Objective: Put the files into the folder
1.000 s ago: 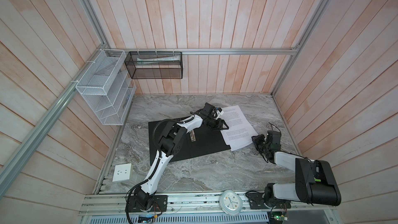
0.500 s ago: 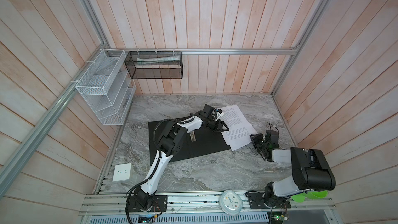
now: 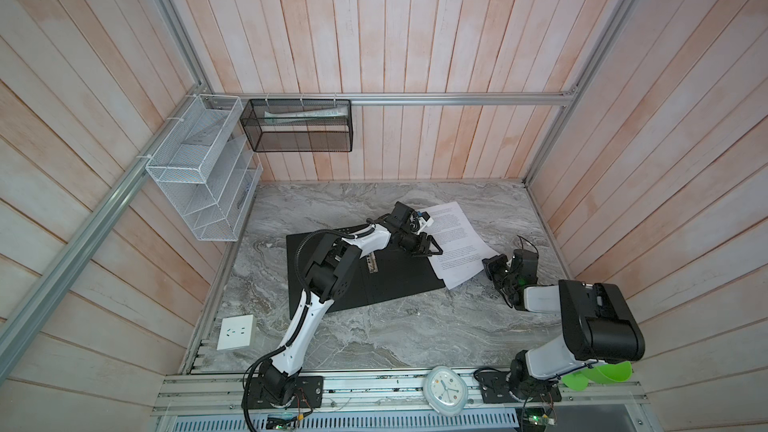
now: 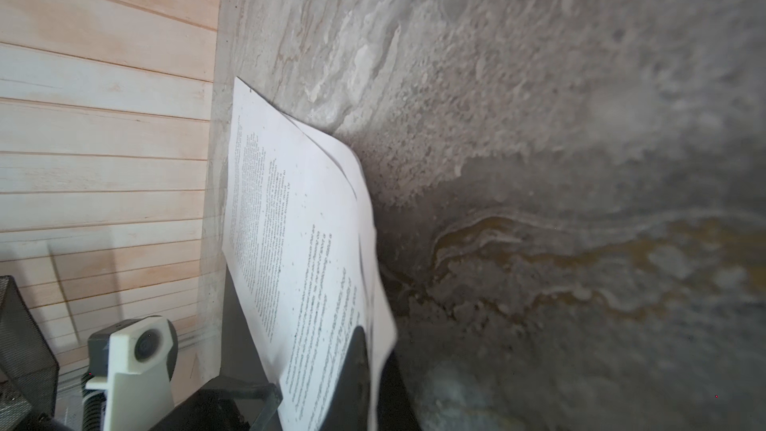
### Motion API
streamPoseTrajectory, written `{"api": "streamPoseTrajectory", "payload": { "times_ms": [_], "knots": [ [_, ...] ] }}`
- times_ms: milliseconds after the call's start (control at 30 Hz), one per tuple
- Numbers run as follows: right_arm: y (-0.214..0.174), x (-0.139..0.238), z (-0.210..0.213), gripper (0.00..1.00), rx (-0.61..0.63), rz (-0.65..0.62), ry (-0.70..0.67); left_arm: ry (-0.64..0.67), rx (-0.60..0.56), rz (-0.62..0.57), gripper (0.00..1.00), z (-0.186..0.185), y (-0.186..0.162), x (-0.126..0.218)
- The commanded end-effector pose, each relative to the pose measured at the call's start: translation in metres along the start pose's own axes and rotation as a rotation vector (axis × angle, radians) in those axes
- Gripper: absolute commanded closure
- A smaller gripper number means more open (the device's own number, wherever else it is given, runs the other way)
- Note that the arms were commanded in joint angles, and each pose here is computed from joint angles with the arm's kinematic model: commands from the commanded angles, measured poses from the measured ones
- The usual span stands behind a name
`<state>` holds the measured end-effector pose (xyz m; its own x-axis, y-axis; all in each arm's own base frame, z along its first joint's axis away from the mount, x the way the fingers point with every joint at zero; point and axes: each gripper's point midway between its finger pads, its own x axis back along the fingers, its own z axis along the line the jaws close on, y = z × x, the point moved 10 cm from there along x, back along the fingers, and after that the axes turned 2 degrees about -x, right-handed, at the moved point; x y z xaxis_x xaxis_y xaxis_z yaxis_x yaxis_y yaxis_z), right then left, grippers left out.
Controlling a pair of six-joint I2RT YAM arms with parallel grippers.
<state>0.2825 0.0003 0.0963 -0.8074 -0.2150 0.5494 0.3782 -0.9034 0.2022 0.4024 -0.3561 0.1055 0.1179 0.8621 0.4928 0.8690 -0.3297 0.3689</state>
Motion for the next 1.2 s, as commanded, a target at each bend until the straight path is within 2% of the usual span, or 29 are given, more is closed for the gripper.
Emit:
{"api": "streamPoseTrajectory", "payload": {
  "times_ms": [0, 100, 300, 467, 567, 767, 1167],
  "knots": [
    [0.004, 0.008, 0.013, 1.0, 0.022, -0.019, 0.054, -0.035, -0.119, -0.033, 0.42, -0.046, 0.019, 0.034],
    [0.009, 0.015, 0.027, 1.0, 0.054, -0.038, 0.069, -0.046, -0.194, -0.076, 0.42, -0.08, 0.035, 0.07],
    [0.025, 0.035, 0.069, 1.0, 0.139, -0.09, 0.099, -0.008, -0.312, -0.218, 0.41, -0.136, 0.051, 0.167],
    [0.033, 0.048, 0.099, 1.0, 0.183, -0.096, 0.146, 0.044, -0.256, -0.339, 0.41, -0.134, 0.043, 0.243],
    [0.034, 0.05, 0.108, 1.0, 0.197, -0.068, 0.17, 0.079, -0.22, -0.397, 0.41, -0.125, 0.031, 0.272],
    [0.033, 0.057, 0.118, 1.0, 0.194, -0.049, 0.216, 0.125, -0.2, -0.468, 0.41, -0.116, 0.013, 0.296],
    [0.045, 0.105, 0.186, 1.0, 0.248, -0.088, 0.367, 0.178, -0.115, -0.562, 0.4, -0.106, -0.009, 0.309]
  ]
}}
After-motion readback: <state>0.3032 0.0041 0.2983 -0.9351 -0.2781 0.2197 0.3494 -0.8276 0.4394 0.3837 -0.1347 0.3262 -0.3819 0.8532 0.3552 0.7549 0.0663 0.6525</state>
